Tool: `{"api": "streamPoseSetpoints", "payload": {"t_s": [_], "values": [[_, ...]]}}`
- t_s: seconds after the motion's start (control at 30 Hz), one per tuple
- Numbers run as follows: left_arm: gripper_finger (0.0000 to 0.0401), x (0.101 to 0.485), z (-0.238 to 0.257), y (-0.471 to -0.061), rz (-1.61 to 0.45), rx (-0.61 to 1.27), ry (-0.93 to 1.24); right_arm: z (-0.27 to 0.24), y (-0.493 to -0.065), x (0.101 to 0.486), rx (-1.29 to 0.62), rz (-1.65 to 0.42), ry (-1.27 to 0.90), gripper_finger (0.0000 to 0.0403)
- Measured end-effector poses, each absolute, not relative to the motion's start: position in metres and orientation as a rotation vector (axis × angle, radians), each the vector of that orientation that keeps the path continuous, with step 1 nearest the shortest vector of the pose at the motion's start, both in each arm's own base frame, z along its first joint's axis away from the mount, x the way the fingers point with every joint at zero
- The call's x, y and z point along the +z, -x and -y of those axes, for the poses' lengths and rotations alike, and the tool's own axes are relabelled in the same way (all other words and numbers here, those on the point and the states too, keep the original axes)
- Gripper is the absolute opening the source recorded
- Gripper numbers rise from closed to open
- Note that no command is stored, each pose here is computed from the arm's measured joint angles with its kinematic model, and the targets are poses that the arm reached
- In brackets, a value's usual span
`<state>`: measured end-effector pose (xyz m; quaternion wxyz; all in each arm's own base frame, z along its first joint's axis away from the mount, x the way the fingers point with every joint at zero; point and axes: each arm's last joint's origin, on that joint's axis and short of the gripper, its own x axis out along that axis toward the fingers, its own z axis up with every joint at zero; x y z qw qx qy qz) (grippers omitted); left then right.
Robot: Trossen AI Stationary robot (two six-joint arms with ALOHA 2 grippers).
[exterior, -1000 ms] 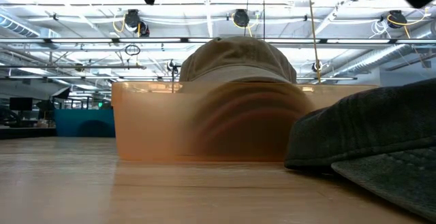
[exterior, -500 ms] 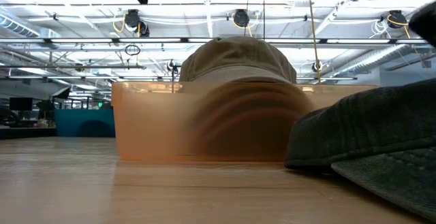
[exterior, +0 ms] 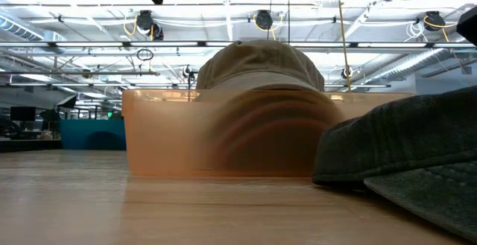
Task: Pick & Place hat
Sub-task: Put the black cap into the blue bin
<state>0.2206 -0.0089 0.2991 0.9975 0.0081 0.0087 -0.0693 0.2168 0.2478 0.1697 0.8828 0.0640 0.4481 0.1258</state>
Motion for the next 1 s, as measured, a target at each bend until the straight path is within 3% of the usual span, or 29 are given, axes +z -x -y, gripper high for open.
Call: {"api": "streamPoseSetpoints", "payload": {"t_s": [0.37, 1.0], "values": [[0.0063, 0.299, 0.009, -0.221, -0.019, -0.138, -0.012, -0.238, -0.206, 0.151, 0.270, -1.001, -0.081, 0.0008], [0.0063, 0.298, 0.009, -0.221, -0.024, -0.134, -0.013, -0.233, -0.201, 0.160, 0.296, -1.008, -0.086, 0.0006]]}}
